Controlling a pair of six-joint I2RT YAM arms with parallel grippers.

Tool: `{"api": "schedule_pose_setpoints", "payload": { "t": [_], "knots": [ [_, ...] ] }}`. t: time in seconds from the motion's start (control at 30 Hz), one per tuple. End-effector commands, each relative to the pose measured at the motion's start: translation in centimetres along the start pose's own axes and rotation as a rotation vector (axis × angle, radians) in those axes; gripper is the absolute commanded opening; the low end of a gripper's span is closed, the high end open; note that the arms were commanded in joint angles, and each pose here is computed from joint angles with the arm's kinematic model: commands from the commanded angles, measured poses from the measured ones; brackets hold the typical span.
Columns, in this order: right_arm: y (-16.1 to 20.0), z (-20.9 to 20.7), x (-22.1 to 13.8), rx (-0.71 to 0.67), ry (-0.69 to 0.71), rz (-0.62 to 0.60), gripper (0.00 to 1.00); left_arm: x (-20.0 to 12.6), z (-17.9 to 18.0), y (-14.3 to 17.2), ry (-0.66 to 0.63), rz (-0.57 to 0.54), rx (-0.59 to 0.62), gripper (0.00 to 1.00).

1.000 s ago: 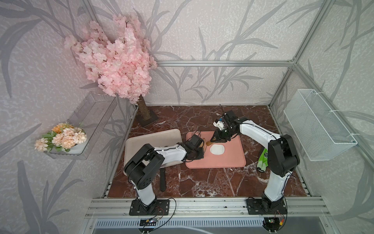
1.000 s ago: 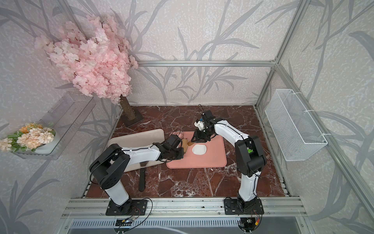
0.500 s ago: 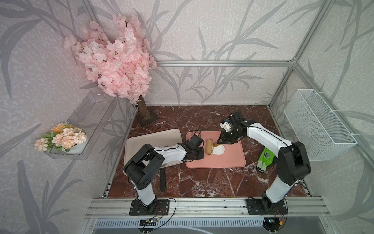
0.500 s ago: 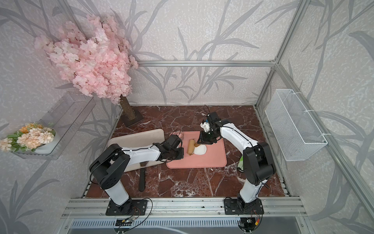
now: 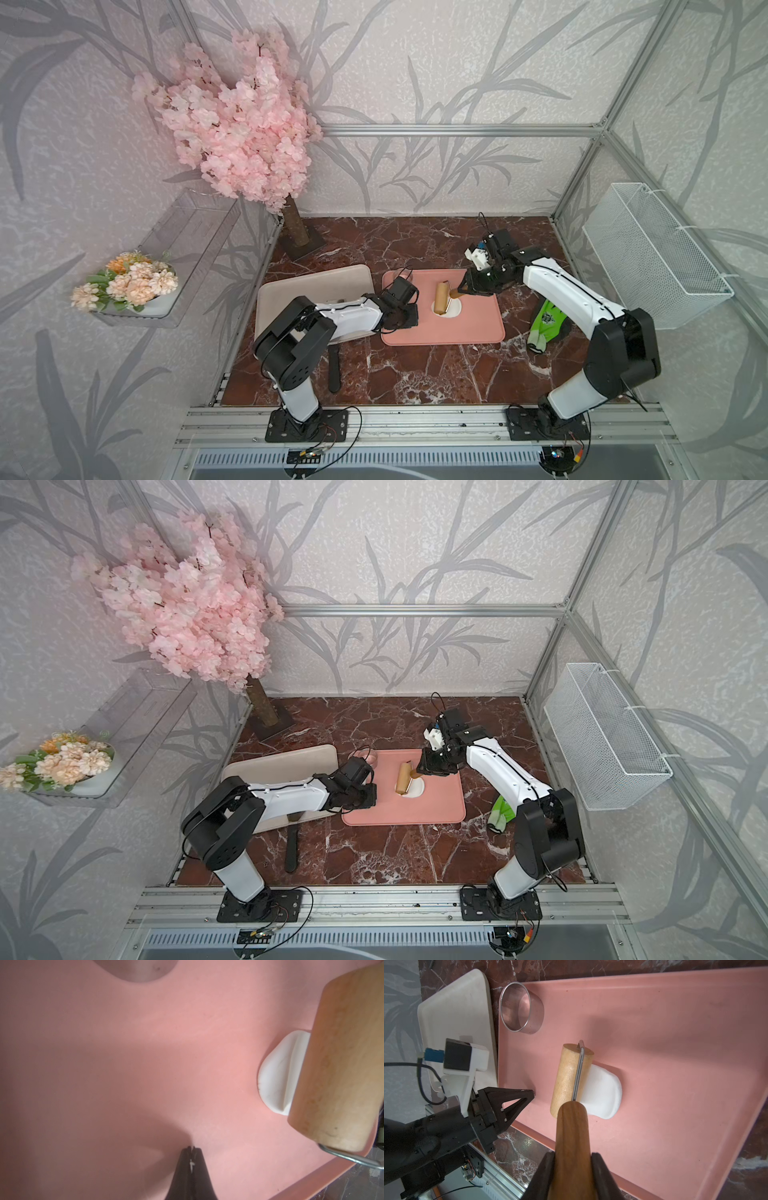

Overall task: Roll out the dumpling wrappers from the dough
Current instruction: Flatten out the dough on the work surface.

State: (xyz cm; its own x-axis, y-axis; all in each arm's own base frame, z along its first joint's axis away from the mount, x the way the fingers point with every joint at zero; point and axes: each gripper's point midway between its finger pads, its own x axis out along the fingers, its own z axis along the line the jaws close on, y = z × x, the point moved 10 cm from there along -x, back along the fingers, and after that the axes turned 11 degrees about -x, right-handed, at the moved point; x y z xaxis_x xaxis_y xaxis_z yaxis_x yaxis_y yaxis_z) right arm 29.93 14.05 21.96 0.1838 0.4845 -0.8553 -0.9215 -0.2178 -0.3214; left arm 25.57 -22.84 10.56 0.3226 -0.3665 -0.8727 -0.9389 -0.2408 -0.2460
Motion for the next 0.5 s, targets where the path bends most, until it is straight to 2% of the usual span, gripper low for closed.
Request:
{"api": "schedule_pose_setpoints", "payload": {
  "t": [0.0,0.3,0.47],
  "knots": [
    [0.2,-0.6,1.4,-0.001,-0.017,0.026,0.00,1.1,4.1,2.9,-0.215,0.133,-0.007,0.00],
    [1.2,-1.9,5.1,0.032,0.020,0.134,0.00,1.4,4.2,3.0,-0.220,0.139,-0.005,0.00],
    [1.5,-2.3,5.5,0.036,0.048,0.147,0.00,1.5,4.2,3.1,-0.220,0.141,-0.004,0.00]
  ]
}}
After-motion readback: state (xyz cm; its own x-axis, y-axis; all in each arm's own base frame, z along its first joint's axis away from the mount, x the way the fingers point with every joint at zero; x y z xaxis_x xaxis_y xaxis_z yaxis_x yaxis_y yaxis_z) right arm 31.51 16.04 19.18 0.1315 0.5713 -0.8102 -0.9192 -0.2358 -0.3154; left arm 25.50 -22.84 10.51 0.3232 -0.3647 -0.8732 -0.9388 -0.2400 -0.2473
